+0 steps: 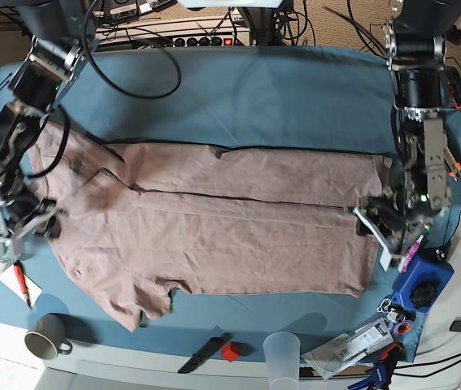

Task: Fold the T-shirt properly
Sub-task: 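Open both grippers and lift them off the folded shirt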

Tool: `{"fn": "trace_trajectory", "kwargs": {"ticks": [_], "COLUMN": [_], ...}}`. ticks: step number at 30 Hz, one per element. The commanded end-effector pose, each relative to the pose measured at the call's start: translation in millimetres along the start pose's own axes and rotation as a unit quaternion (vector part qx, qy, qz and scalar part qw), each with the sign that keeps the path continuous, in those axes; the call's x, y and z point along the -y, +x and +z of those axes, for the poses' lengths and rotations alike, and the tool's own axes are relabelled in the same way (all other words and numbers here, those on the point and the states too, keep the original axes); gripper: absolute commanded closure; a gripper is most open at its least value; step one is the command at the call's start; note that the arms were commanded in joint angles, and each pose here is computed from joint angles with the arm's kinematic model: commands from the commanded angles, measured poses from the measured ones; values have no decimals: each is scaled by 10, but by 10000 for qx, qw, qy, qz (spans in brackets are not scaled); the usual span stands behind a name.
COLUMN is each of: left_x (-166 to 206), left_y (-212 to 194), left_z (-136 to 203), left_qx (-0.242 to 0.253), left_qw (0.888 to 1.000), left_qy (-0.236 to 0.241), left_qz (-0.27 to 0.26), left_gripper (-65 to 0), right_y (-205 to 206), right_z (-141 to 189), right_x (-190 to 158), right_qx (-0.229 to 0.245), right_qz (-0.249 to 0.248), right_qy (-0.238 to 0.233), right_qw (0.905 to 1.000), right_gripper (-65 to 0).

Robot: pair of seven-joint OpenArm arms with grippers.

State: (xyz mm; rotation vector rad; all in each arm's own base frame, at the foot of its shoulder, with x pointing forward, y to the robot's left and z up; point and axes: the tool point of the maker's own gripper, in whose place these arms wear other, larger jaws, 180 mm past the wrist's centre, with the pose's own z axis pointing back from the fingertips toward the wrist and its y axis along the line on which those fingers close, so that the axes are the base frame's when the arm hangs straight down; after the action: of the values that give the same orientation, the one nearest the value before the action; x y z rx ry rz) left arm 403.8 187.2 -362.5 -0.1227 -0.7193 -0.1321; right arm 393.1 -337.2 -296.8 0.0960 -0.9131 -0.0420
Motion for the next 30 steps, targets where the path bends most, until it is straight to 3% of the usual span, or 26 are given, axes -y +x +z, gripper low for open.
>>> {"fn": "trace_trajectory", "kwargs": {"ticks": [1, 11, 16, 21, 30], "left_x": [-49, -331, -447, -488, -465], "left_y": [284, 89, -98, -445, -709], "left_z": [112, 272, 398, 512, 588], "left_qx": [291, -349, -288, -292, -341], "left_qw": [9995, 9987, 9969, 9914, 9880], "left_qy": [54, 343, -124, -556, -680], "left_qz": [-77, 143, 724, 1148, 1342], "left_gripper": [-295, -295, -295, -294, -295], "right_y": [317, 367, 306, 161, -396], "right_z": [117, 266, 364, 538, 941], "right_x": [26, -15, 49, 224, 643], "right_qx": [375, 249, 140, 333, 346], "right_qz": [159, 447, 449, -149, -1111], "right_qy": [-19, -145, -288, -236, -471], "right_qw": [9992, 9986, 9985, 9991, 9921], "right_gripper": [-189, -189, -188, -188, -188]}}
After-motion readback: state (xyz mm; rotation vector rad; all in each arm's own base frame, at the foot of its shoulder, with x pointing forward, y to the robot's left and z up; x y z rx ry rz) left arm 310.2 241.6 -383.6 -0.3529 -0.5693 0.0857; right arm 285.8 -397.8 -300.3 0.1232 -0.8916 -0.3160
